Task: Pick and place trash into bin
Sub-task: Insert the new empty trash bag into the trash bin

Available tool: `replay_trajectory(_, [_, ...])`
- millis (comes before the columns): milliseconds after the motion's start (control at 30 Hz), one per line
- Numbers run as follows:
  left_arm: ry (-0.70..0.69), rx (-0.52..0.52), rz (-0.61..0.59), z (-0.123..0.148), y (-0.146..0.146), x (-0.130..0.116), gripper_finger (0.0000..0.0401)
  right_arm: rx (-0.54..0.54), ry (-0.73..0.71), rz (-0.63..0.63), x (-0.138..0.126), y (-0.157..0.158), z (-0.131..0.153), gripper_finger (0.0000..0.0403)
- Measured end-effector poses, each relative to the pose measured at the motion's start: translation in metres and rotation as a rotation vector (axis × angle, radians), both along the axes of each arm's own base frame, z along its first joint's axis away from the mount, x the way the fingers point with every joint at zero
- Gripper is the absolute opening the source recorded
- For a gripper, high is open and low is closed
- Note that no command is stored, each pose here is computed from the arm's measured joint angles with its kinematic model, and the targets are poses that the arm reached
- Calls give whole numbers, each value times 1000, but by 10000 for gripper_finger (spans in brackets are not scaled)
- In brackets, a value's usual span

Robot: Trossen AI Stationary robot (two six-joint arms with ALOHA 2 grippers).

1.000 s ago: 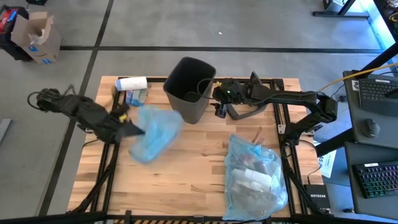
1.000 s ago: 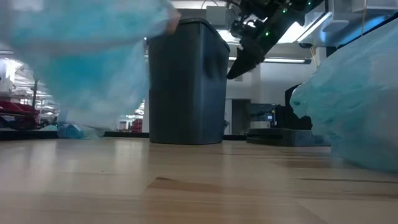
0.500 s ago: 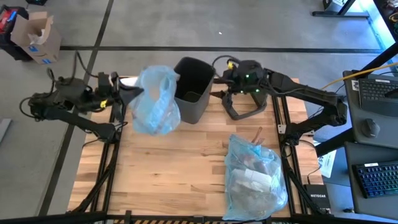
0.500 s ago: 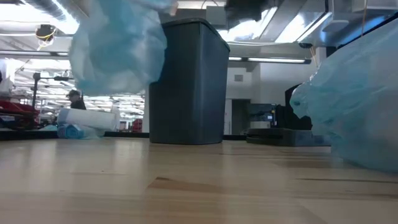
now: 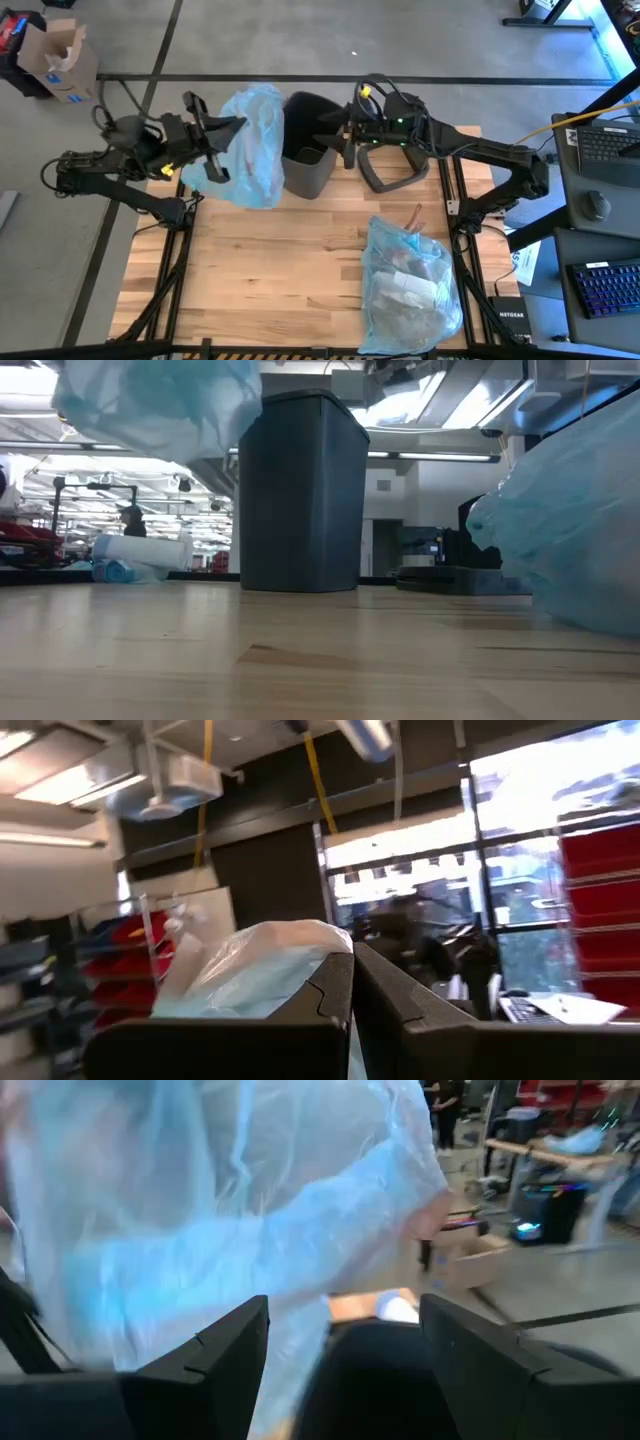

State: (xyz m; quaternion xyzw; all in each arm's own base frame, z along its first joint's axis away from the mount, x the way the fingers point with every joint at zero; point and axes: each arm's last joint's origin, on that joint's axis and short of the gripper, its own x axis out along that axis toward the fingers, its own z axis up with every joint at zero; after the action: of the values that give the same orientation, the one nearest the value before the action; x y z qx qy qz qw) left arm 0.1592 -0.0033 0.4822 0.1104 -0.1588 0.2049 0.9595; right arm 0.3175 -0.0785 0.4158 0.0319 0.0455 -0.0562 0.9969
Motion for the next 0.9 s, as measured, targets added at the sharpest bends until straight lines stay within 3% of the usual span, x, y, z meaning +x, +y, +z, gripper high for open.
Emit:
replay_trajectory(233, [-60,54,-62,4,-3,8,0,206,18,58,31,-11,-28,252])
replay_trajectory(433, [-65,51,-108,4,-4,9,0,276,-44,200,58,-20,-47,252])
replay_trajectory(633, [-60,49,-108,4,-4,9,0,261,-180,446,68,-15,-42,252])
replay_trajectory(900, [-54,51,-107,3,-4,10,0,234,-198,637,65,-13,-38,252])
